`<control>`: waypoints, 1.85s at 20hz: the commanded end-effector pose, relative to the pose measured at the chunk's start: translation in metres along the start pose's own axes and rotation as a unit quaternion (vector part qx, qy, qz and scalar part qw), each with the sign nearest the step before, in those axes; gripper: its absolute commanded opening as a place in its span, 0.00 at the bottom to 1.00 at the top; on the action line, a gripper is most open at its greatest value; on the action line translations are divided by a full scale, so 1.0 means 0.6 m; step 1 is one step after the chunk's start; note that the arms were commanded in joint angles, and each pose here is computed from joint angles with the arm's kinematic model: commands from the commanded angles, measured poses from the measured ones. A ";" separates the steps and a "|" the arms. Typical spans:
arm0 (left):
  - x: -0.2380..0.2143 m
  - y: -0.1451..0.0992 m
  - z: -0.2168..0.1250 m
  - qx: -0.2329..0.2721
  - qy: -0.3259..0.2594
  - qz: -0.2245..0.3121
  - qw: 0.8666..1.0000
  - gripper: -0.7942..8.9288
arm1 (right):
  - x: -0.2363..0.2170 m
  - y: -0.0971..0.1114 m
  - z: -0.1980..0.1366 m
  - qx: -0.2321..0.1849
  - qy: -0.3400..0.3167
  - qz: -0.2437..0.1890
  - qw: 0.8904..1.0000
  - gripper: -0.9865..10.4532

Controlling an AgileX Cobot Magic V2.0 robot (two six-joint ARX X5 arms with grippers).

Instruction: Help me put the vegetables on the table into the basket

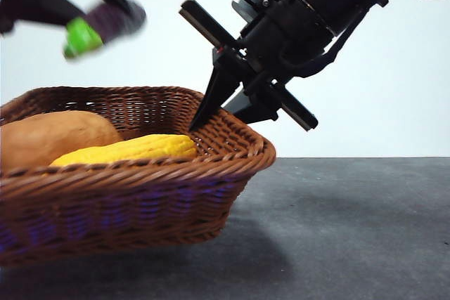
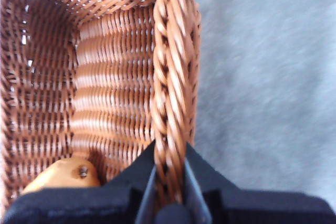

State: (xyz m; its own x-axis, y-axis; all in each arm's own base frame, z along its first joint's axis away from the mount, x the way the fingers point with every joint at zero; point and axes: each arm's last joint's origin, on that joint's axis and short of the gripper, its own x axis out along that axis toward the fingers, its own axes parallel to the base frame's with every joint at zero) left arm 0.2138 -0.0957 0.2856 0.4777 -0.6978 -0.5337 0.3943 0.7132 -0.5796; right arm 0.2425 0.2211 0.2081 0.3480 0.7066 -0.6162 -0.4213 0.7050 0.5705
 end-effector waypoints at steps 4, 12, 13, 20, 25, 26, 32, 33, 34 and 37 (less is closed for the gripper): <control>0.099 0.018 0.001 -0.091 0.027 -0.011 0.995 0.07 | 0.002 -0.002 -0.002 0.000 0.008 -0.003 1.000 0.08; 0.115 0.033 -0.016 -0.148 0.050 0.059 0.986 0.08 | 0.002 -0.005 -0.004 -0.024 0.006 -0.022 0.999 0.08; 0.117 0.034 -0.018 -0.151 0.056 0.063 0.985 0.11 | 0.002 -0.004 -0.004 -0.025 0.007 -0.020 0.999 0.08; 0.127 0.025 -0.032 -0.156 0.086 0.065 0.982 0.35 | 0.002 -0.002 -0.007 -0.029 0.024 0.002 0.999 0.08; 0.114 0.019 -0.026 -0.130 0.086 0.041 0.987 0.34 | 0.001 -0.004 -0.005 -0.027 0.026 0.006 0.999 0.08; 0.105 0.017 -0.023 -0.119 0.080 0.039 0.989 0.34 | -0.001 -0.009 -0.002 -0.023 0.023 0.003 0.999 0.08; -0.008 0.013 -0.009 -0.054 0.014 0.053 0.997 0.34 | -0.033 -0.026 0.024 -0.008 -0.003 0.012 1.000 0.08; -0.027 0.007 -0.009 -0.037 -0.003 0.051 0.998 0.34 | -0.041 -0.026 0.033 -0.011 -0.010 0.010 1.000 0.08; -0.048 -0.001 -0.011 -0.018 -0.019 0.047 0.999 0.34 | -0.053 -0.027 0.045 -0.013 -0.014 0.003 1.000 0.08; -0.104 -0.026 -0.028 0.053 -0.057 0.044 0.996 0.16 | -0.093 -0.027 0.093 -0.035 -0.014 -0.030 0.999 0.08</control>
State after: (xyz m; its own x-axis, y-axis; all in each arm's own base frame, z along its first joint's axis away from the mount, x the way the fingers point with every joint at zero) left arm 0.1635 -0.0648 0.3178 0.5977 -0.6242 -0.5030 0.3942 0.7752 -0.4936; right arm 0.2771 0.1728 0.2534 0.3784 0.6411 -0.6677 -0.4085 0.7630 0.5010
